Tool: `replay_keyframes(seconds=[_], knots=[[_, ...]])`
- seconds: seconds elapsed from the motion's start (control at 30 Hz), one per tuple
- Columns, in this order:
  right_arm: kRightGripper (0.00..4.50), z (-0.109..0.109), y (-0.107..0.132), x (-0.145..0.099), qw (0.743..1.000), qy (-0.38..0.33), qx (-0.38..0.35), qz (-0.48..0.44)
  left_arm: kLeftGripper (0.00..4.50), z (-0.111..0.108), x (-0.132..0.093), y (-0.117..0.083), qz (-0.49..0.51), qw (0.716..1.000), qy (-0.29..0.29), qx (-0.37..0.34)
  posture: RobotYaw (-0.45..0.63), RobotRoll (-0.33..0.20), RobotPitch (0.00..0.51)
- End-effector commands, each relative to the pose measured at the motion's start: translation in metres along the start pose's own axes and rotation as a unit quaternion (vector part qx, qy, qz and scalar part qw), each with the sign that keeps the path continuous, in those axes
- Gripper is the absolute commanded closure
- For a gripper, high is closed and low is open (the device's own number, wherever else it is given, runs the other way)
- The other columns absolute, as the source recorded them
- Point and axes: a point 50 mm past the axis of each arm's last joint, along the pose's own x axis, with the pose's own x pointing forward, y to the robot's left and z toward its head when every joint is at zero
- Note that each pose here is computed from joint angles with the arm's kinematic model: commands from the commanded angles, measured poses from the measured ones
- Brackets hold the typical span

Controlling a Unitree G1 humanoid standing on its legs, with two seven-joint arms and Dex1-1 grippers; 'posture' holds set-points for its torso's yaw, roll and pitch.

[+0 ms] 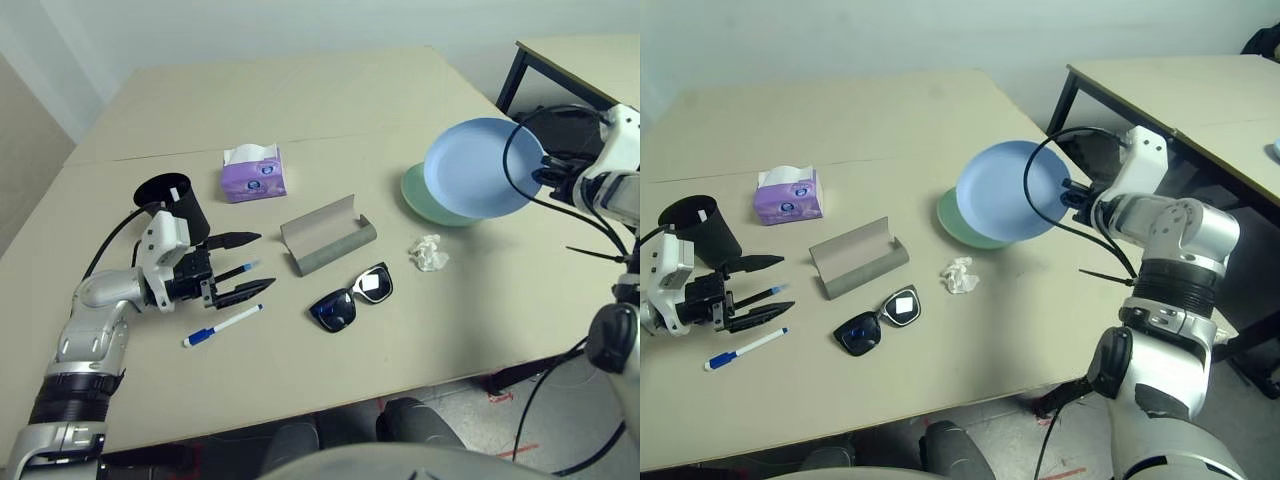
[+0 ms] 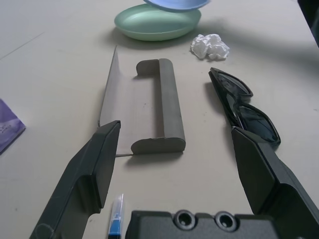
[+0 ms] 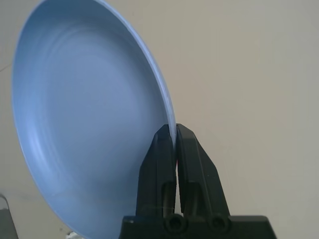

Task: Organize and tidy the items on the table.

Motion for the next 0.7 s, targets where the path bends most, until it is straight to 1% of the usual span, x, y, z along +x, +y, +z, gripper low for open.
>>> replay_keyframes(seconds=[0.03,0.47,0.53,0.57,0.67,0.7], knots=[[4.49,0.002,0.004,0.004,1.0,0.0,0.002,0.001,0.0,-0.002,-0.002,0.001,0.01,1.0,0.004,-0.002,-0.1,0.0,0.0],[4.49,-0.007,0.013,0.021,1.0,0.017,-0.018,-0.001,0.0,-0.007,-0.005,-0.005,0.011,1.0,0.01,-0.005,-0.09,0.0,0.0],[3.96,-0.007,0.016,0.023,1.0,0.015,-0.018,0.0,0.0,-0.008,-0.005,-0.006,0.011,1.0,0.01,-0.005,-0.09,0.0,0.0],[3.77,-0.006,0.016,0.024,1.0,0.014,-0.017,0.001,0.0,-0.008,-0.005,-0.006,0.011,1.0,0.01,-0.006,-0.08,0.0,0.0],[2.7,-0.006,0.02,0.025,1.0,0.013,-0.017,0.008,0.0,-0.008,-0.005,-0.006,0.011,1.0,0.009,-0.006,-0.09,0.0,0.003],[2.26,-0.006,0.021,0.025,1.0,0.014,-0.016,0.01,0.0,-0.008,-0.005,-0.006,0.01,1.0,0.009,-0.006,-0.09,0.0,0.004]])
